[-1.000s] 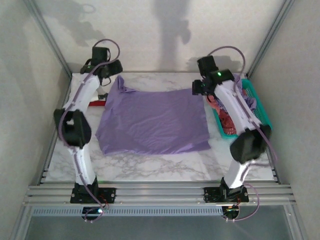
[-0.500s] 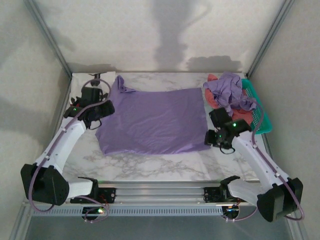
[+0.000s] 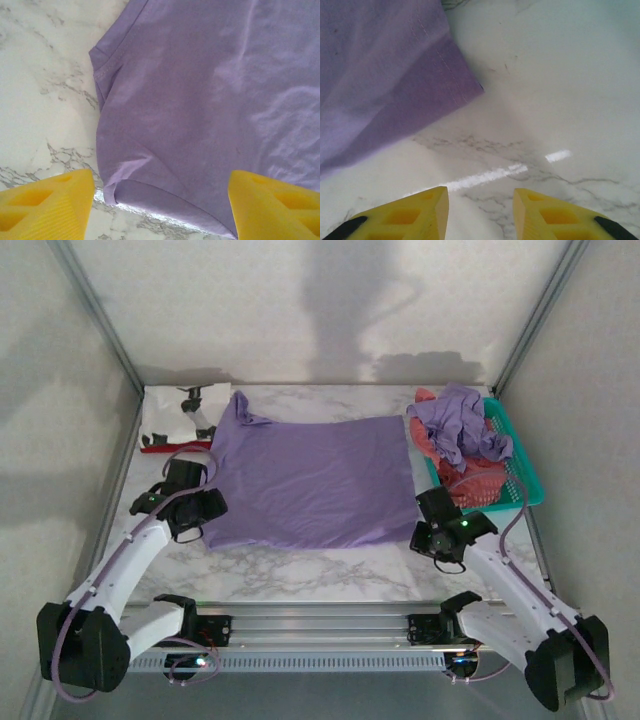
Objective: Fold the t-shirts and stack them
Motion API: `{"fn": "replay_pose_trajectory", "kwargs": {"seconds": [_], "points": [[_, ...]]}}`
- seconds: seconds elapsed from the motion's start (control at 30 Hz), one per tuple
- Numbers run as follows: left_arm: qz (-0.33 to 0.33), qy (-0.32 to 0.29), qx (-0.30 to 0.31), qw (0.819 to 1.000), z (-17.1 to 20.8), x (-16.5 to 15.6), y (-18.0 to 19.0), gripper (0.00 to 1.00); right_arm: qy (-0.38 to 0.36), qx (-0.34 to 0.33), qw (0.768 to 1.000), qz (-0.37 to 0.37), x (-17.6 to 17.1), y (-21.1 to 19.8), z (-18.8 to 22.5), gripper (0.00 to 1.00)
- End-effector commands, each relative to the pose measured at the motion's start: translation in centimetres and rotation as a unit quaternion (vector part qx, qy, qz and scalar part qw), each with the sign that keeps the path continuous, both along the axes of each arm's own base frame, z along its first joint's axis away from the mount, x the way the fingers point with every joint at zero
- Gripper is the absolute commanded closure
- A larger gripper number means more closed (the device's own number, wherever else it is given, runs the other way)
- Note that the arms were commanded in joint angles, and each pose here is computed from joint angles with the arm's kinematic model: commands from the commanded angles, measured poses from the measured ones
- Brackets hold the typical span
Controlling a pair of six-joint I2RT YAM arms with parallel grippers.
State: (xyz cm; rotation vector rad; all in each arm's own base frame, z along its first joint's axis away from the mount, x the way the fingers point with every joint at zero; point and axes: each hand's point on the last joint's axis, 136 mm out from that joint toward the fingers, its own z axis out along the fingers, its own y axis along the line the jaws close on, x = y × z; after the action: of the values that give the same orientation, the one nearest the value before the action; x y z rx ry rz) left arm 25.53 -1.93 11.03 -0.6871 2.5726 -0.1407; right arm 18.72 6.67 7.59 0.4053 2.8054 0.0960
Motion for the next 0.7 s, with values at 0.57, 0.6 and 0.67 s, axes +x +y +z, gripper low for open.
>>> {"fn": "replay_pose_trajectory", "kwargs": {"seconds": [0.57,0.6,0.67], "points": [[-0.003,0.014,-0.017,1.000,-1.3,-0.1,-0.9,0.31,-0.033,-0.094,0.994,0.037,4.6,0.6,-3.3,0.60],[-0.003,0.013,-0.017,1.000,-1.3,-0.1,-0.9,0.31,-0.030,-0.097,0.994,0.034,4.7,0.5,-3.4,0.61],[-0.002,0.012,-0.016,1.000,-1.3,-0.2,-0.8,0.31,-0.026,-0.101,0.994,0.024,4.6,0.4,-3.5,0.62]]}}
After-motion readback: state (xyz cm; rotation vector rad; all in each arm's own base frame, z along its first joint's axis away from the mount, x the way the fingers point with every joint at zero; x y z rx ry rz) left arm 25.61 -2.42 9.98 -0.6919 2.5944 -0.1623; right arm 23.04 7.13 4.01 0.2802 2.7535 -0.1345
